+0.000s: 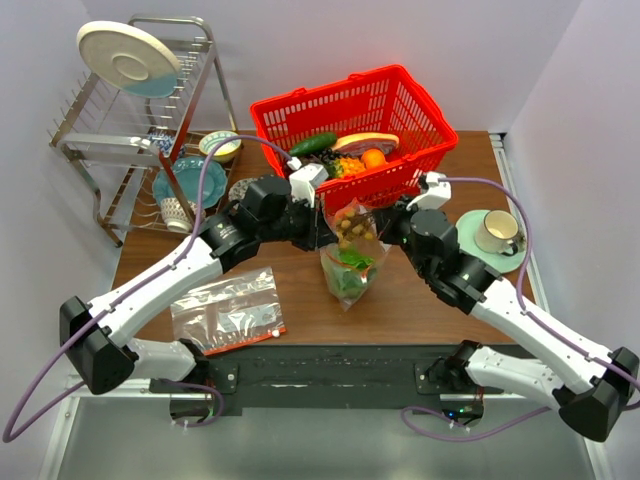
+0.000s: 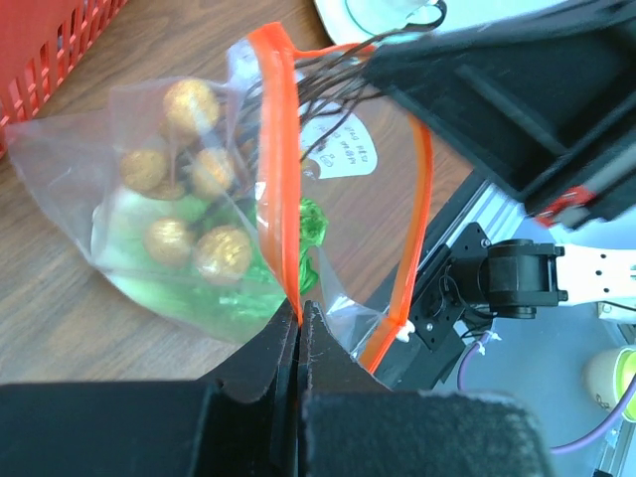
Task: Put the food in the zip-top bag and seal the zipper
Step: Adjust the fake fruit in the zipper food storage bag.
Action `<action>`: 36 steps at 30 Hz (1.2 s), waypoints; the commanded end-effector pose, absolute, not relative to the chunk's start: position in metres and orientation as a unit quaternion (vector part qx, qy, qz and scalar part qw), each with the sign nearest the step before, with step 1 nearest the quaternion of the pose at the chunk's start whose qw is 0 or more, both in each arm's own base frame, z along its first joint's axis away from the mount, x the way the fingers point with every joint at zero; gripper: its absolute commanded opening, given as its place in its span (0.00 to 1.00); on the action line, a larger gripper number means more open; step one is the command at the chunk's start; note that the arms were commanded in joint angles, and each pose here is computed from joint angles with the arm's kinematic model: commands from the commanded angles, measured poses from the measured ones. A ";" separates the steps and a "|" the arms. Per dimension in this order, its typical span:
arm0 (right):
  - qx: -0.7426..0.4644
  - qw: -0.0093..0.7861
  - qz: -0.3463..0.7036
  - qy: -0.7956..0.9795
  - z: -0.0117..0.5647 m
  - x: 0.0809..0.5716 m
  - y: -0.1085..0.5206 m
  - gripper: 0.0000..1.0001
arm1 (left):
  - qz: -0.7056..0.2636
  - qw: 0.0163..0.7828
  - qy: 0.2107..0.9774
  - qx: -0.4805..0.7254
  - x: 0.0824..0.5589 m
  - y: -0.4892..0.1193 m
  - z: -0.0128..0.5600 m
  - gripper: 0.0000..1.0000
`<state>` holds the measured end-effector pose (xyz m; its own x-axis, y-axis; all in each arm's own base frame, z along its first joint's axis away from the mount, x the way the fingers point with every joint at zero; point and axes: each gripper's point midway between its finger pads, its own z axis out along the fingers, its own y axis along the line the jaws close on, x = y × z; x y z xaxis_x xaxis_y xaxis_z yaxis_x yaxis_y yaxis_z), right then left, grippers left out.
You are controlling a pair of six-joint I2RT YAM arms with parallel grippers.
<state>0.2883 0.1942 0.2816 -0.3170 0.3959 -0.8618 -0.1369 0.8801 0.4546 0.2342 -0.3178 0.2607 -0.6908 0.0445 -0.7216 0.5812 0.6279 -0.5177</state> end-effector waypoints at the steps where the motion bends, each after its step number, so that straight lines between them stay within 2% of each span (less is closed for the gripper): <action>1: 0.119 0.567 0.303 0.757 0.258 0.290 0.214 0.00 | -0.435 0.375 0.796 0.193 0.237 -0.331 0.296 0.00; 6: 0.104 0.558 0.373 0.734 0.239 0.283 0.237 0.00 | -0.440 0.369 0.796 0.190 0.238 -0.335 0.295 0.00; 10: 0.082 0.562 0.364 0.738 0.221 0.278 0.238 0.00 | -0.436 0.375 0.797 0.186 0.240 -0.333 0.300 0.00; 21: -0.018 0.525 0.355 0.774 0.193 0.271 0.290 0.01 | -0.432 0.365 0.800 0.202 0.240 -0.337 0.291 0.00; 23: -0.023 0.525 0.352 0.775 0.193 0.273 0.292 0.05 | -0.429 0.377 0.795 0.205 0.240 -0.334 0.299 0.00; 24: -0.030 0.524 0.345 0.778 0.192 0.272 0.291 0.20 | -0.421 0.381 0.797 0.206 0.240 -0.330 0.301 0.00; 25: -0.028 0.535 0.348 0.769 0.205 0.272 0.288 0.29 | -0.408 0.392 0.800 0.200 0.244 -0.325 0.303 0.00; 27: -0.045 0.544 0.335 0.768 0.214 0.270 0.283 0.44 | -0.390 0.394 0.809 0.198 0.245 -0.317 0.303 0.00; 28: -0.046 0.558 0.337 0.757 0.234 0.271 0.281 0.48 | -0.375 0.401 0.813 0.195 0.248 -0.312 0.302 0.00; 29: -0.053 0.562 0.335 0.755 0.243 0.270 0.279 0.51 | -0.366 0.397 0.819 0.193 0.247 -0.308 0.298 0.00; 33: -0.148 0.553 0.312 0.758 0.270 0.254 0.279 0.51 | -0.343 0.406 0.826 0.188 0.248 -0.297 0.299 0.00; 36: -0.165 0.560 0.297 0.756 0.293 0.247 0.266 0.53 | -0.331 0.419 0.826 0.182 0.249 -0.288 0.304 0.00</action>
<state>0.2620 0.2791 0.2591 -0.3772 0.1951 -0.9054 -0.5065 0.7750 0.3780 0.2422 -0.3020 0.2692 -0.6645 0.0634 -0.7446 0.5638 0.6965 -0.4439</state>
